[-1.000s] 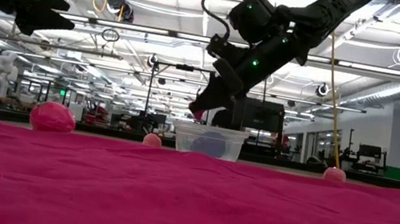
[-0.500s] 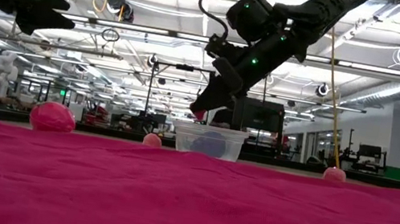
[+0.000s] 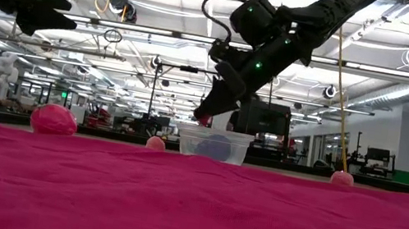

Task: Pick and placing Produce into tupperware
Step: Put the top right red strawberry into the transparent bin

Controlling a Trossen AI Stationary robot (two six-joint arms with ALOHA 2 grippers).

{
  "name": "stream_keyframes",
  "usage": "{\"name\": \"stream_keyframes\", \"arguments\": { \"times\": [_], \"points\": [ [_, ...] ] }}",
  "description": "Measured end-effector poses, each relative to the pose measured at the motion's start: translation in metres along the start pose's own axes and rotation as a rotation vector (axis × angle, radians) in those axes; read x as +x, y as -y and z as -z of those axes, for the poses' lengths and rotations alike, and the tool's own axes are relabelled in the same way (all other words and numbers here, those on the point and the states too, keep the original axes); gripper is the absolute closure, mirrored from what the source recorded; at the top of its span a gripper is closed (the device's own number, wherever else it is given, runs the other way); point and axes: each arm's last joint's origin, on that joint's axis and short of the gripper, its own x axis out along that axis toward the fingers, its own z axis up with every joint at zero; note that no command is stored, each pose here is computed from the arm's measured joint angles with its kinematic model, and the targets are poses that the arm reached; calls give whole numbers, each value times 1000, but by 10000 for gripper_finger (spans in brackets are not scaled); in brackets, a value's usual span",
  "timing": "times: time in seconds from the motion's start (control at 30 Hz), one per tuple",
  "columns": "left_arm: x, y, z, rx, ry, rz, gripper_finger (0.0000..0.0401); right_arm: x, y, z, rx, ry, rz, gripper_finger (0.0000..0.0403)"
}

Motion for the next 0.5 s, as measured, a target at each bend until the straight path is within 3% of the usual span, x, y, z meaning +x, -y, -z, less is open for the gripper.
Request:
{"name": "stream_keyframes", "arguments": {
  "times": [0.5],
  "points": [
    [0,0,0,-2,0,1,130,0,8,1,10,-6,12,245]
  ]
}}
